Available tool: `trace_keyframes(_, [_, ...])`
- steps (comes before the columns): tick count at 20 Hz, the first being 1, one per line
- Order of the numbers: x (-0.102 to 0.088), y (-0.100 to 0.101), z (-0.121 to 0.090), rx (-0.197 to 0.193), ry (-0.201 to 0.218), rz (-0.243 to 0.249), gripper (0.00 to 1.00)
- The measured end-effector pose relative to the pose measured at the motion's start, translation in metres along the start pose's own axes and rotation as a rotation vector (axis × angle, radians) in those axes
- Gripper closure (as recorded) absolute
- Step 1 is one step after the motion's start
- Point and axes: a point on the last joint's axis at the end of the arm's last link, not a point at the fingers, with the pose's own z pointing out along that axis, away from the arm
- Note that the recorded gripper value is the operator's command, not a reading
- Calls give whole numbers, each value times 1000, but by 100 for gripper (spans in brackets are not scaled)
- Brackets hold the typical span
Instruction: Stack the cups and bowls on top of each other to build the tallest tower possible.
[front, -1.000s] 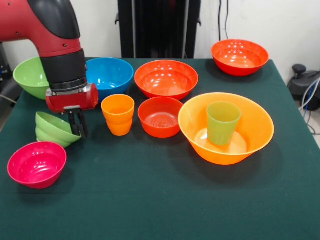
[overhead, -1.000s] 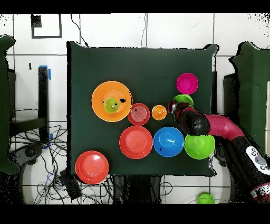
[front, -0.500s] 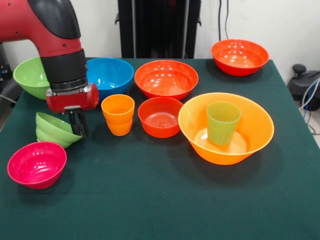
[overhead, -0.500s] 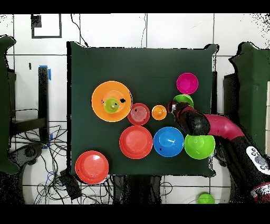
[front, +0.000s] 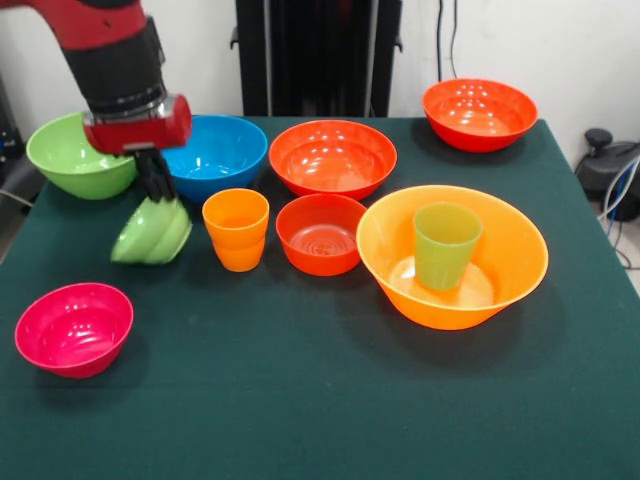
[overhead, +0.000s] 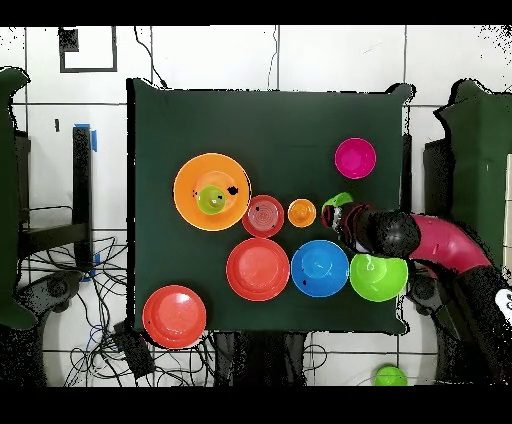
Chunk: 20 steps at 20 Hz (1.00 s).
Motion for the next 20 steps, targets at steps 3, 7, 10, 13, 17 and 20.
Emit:
trace_keyframes(3, [1, 0, -25, 13, 43, 15, 100])
trace_keyframes(7, [-2, -1, -55, 33, 79, 32, 100])
trace_keyframes(10, [-5, 0, -78, 51, 104, 40, 100])
trace_keyframes(13, [-11, 11, -104, 76, 138, 35, 100])
trace_keyframes(17, [-26, 44, -135, 144, 156, -23, 100])
trace_keyframes(20, [-36, 68, -147, 189, 142, -67, 100])
